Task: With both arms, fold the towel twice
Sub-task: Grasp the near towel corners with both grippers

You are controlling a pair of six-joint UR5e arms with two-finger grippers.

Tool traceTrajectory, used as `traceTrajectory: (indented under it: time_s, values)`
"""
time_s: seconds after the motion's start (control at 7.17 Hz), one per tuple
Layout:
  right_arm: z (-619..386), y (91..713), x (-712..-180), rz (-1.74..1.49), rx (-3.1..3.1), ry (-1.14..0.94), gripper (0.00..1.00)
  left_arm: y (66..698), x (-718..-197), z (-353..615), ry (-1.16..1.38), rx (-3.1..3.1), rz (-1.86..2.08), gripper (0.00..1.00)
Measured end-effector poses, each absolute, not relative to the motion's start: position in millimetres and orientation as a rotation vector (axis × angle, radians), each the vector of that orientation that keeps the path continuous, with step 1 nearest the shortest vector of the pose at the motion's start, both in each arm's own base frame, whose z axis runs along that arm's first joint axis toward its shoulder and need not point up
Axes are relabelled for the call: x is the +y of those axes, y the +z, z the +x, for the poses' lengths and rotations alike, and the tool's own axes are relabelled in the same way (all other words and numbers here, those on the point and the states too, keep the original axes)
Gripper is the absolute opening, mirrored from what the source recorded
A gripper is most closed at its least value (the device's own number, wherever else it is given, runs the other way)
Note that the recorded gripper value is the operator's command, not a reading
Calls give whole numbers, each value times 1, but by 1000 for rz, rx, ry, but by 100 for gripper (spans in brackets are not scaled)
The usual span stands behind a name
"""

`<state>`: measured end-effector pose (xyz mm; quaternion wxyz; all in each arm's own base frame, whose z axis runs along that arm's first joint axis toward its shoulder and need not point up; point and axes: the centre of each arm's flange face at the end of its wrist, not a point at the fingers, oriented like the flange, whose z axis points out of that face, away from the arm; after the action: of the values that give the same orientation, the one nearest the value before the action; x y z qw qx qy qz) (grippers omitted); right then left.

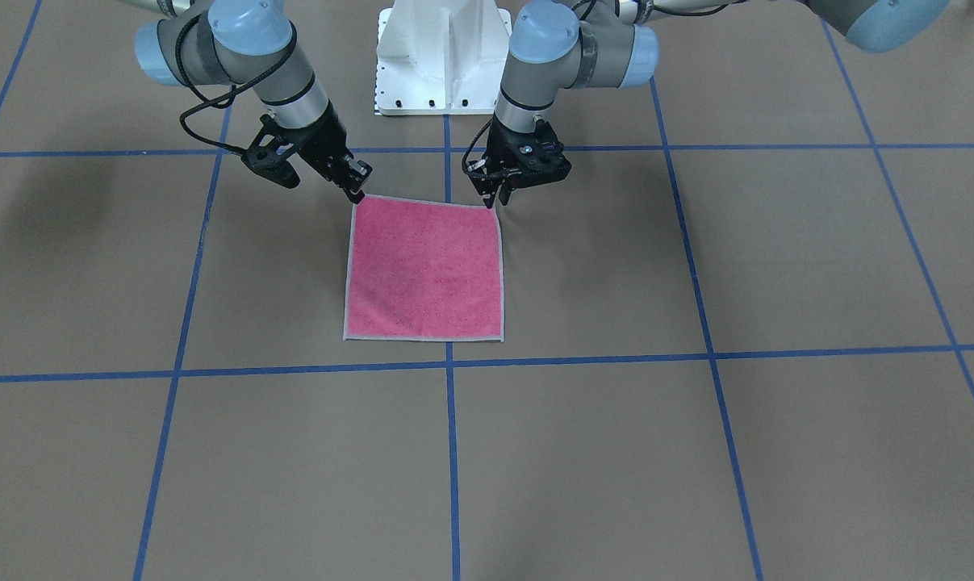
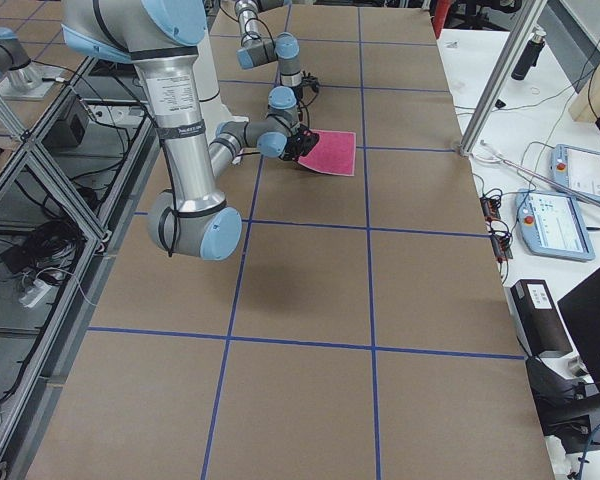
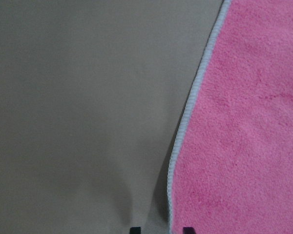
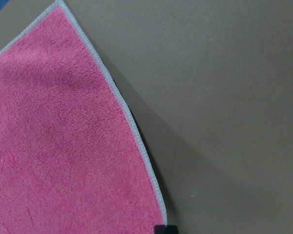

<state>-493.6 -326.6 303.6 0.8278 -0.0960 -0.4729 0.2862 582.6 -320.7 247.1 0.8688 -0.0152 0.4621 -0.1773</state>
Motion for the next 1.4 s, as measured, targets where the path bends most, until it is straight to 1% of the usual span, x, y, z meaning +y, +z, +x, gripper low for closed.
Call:
traceTrajectory:
  time_s: [0.14, 0.28, 0.84, 1.4]
  values:
    - [-494, 304, -327, -204, -1004, 608, 0, 247, -320, 583, -370, 966, -32, 9]
    - [-494, 304, -327, -204, -1004, 608, 0, 246, -319, 584, -369, 968, -32, 0]
    - [-494, 305, -327, -205, -1002, 608, 0, 242, -317, 584, -368, 974, -35, 0]
    - [-491, 303, -326, -205, -1007, 607, 0, 224, -313, 570, -372, 1015, -34, 0]
